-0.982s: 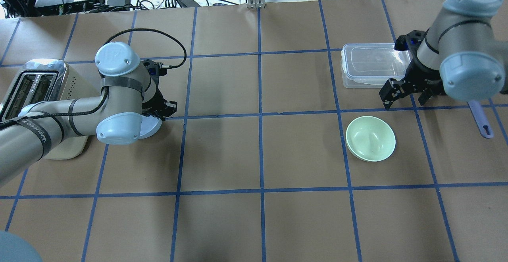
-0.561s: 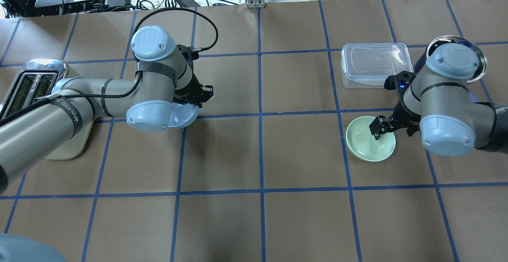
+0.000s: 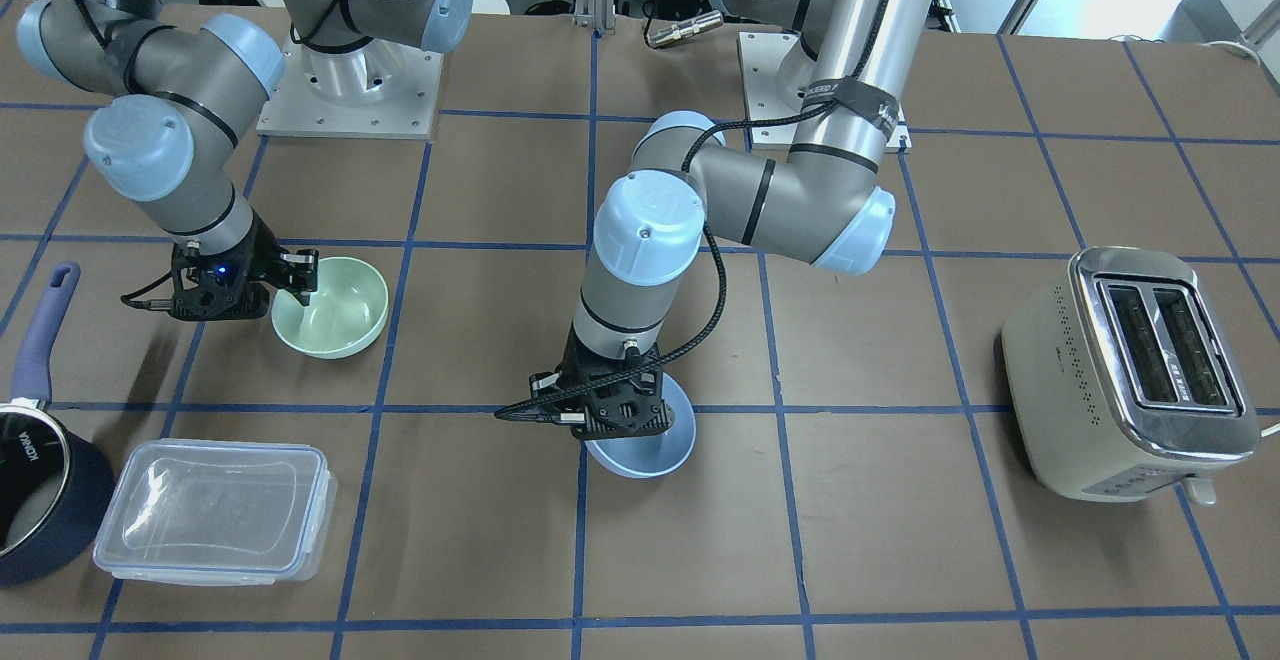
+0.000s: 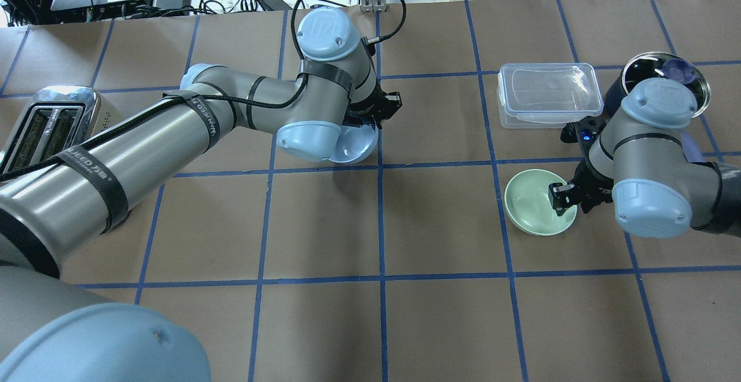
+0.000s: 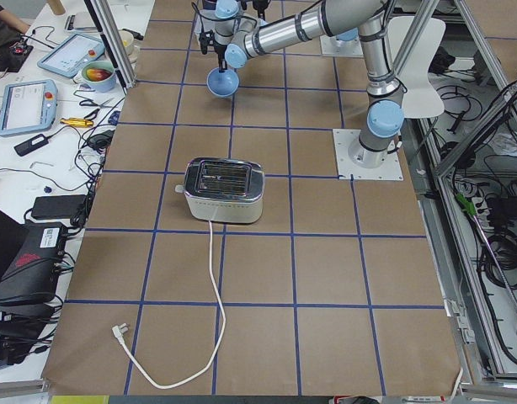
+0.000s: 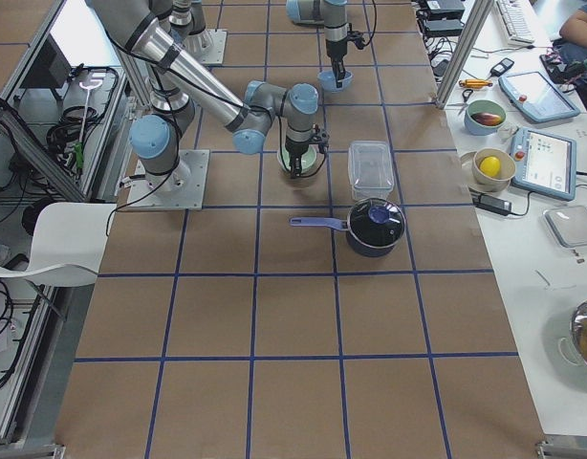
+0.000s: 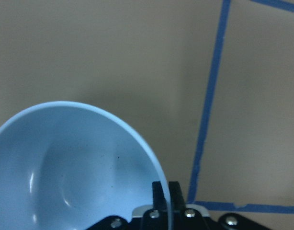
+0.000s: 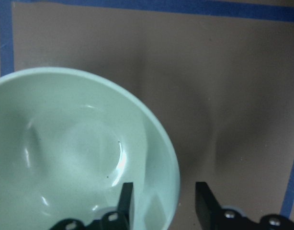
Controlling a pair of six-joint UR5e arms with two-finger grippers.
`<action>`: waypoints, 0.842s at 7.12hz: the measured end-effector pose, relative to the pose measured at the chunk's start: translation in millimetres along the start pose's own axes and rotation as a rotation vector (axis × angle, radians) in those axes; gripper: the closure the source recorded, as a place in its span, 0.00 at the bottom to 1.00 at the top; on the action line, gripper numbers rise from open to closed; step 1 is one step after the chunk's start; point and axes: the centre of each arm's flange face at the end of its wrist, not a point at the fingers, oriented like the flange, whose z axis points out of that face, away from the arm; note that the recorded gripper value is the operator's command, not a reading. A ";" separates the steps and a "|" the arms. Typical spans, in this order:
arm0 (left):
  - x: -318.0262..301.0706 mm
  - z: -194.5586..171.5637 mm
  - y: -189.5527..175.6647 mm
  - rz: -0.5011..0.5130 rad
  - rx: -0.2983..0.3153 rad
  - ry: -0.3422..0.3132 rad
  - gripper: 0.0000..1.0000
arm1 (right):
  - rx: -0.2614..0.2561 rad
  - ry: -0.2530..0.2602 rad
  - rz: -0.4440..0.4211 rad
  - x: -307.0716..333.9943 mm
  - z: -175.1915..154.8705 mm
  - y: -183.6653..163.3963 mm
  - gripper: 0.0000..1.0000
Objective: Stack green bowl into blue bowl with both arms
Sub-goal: 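Slide blue bowl toward center with left gripper while right grasps green bowl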
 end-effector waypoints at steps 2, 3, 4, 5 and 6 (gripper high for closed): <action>14.4 10.4 11.3 -0.014 -0.010 -0.003 0.60 | 0.007 -0.007 0.009 7.1 -1.8 -1.1 1.00; 19.3 10.2 17.0 -0.043 -0.010 0.003 0.01 | 0.023 -0.018 0.018 8.4 -7.0 -5.5 1.00; 21.7 9.5 19.5 -0.092 -0.005 0.010 0.00 | 0.051 -0.043 0.035 9.1 -18.0 -14.8 1.00; 19.3 4.3 19.0 -0.118 0.000 0.009 0.00 | 0.073 -0.064 0.067 9.9 -32.4 -28.0 1.00; 7.6 -9.8 8.9 -0.124 0.010 0.008 0.00 | 0.080 -0.082 0.103 7.8 -48.0 -43.6 1.00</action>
